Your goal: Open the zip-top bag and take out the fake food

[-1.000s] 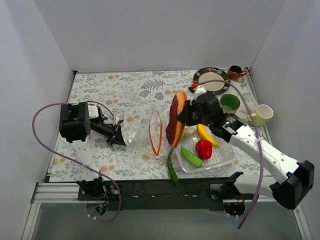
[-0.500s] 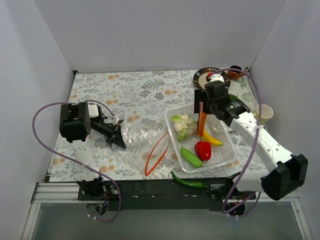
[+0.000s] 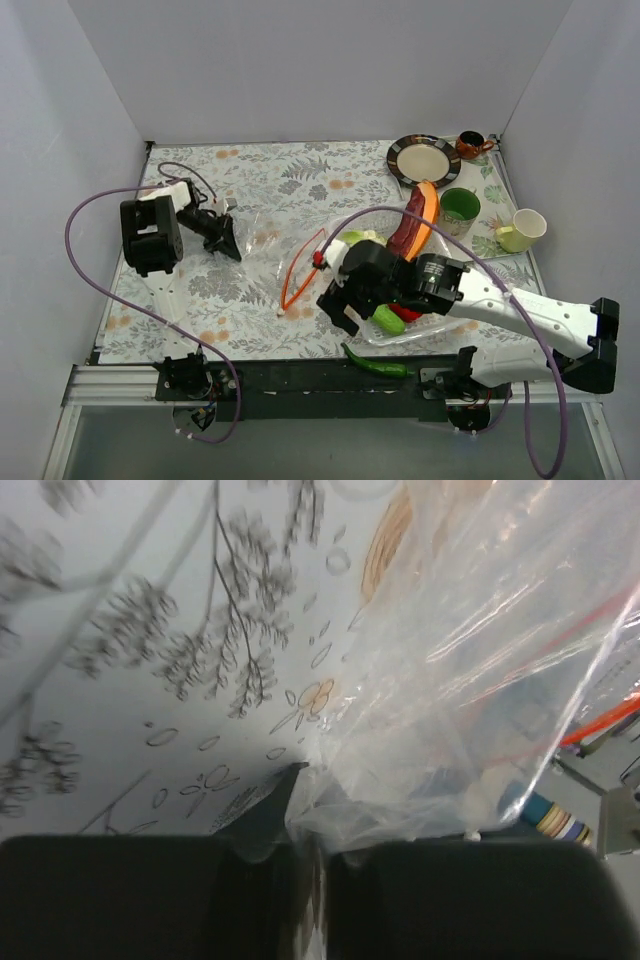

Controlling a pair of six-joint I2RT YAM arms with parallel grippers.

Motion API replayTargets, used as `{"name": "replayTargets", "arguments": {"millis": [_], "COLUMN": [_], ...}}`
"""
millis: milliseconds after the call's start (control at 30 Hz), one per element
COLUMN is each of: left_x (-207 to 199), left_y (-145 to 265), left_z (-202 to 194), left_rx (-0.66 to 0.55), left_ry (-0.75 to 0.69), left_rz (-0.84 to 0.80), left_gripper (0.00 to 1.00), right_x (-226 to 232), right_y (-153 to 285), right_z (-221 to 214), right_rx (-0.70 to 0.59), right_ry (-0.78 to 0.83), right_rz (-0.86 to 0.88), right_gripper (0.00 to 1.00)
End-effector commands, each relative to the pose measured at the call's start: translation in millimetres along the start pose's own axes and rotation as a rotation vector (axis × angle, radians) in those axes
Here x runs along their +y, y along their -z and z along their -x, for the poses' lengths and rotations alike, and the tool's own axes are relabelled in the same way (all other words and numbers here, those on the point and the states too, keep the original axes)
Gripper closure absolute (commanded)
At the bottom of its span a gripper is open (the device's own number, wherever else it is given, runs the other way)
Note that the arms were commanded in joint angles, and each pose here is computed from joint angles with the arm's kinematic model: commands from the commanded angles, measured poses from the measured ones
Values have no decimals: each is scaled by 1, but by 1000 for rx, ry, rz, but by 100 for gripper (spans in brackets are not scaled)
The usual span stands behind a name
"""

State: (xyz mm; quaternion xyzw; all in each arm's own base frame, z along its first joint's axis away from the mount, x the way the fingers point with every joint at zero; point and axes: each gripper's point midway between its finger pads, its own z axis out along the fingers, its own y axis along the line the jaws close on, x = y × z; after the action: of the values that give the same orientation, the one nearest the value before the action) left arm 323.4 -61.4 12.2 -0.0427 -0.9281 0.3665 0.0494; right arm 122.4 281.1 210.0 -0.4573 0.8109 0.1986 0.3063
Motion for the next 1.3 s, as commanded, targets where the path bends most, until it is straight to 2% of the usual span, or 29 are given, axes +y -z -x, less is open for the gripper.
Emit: {"name": "replayTargets", "arguments": {"millis": [0,33,67,100,133,167,233,400,633,733,767,800,867,900,1000,1033,1167,1267], "left_x": [46,36,30,26,19,15,7,-18,-50,-62,-66,-70,-85,-90,-100,-100,-96,-95], "left_y": [13,20,23,26,31,34,39,55,77,86,89,92,104,107,120,122,118,113], "left_z": [63,70,69,70,71,72,71,70,70,72,72,72,76,78,86,88,87,83], "left_rx": [-153,-174,-173,-183,-201,-212,-224,-263,-319,-340,-342,-352,-385,-395,-446,-455,-433,-418], "left_ry": [-160,-174,-173,-178,-189,-188,-193,-222,-261,-274,-272,-275,-296,-301,-318,-319,-312,-304], "left_rz": [203,180,169,164,160,154,141,110,61,46,40,34,10,4,12,16,16,-2], "left_gripper": [3,2,2,2,2,2,2,2,2,2,2,2,2,2,2,2,2,2], "right_x": [48,51,57,57,59,62,62,39,24,28,29,28,24,17,-5,-28,-90,-141], "right_y": [-7,-10,-12,-20,-25,-29,-42,-71,-107,-120,-123,-128,-132,-130,-121,-110,-61,-28], "right_z": [-46,-56,-65,-77,-87,-96,-107,-150,-168,-167,-166,-167,-152,-142,-66,-26,63,82], "right_rx": [142,182,218,274,309,335,367,462,466,454,446,443,420,409,251,174,-72,-138], "right_ry": [123,135,146,150,148,153,154,151,166,161,152,152,155,165,95,29,-101,-189], "right_rz": [167,173,180,169,169,172,147,6,-90,-80,-76,-83,-111,-147,-185,-219,-309,-428], "right_gripper": [5,10,23,26,26,17,14,18,23,37,56,68,96,99,99,99,99,99]}}
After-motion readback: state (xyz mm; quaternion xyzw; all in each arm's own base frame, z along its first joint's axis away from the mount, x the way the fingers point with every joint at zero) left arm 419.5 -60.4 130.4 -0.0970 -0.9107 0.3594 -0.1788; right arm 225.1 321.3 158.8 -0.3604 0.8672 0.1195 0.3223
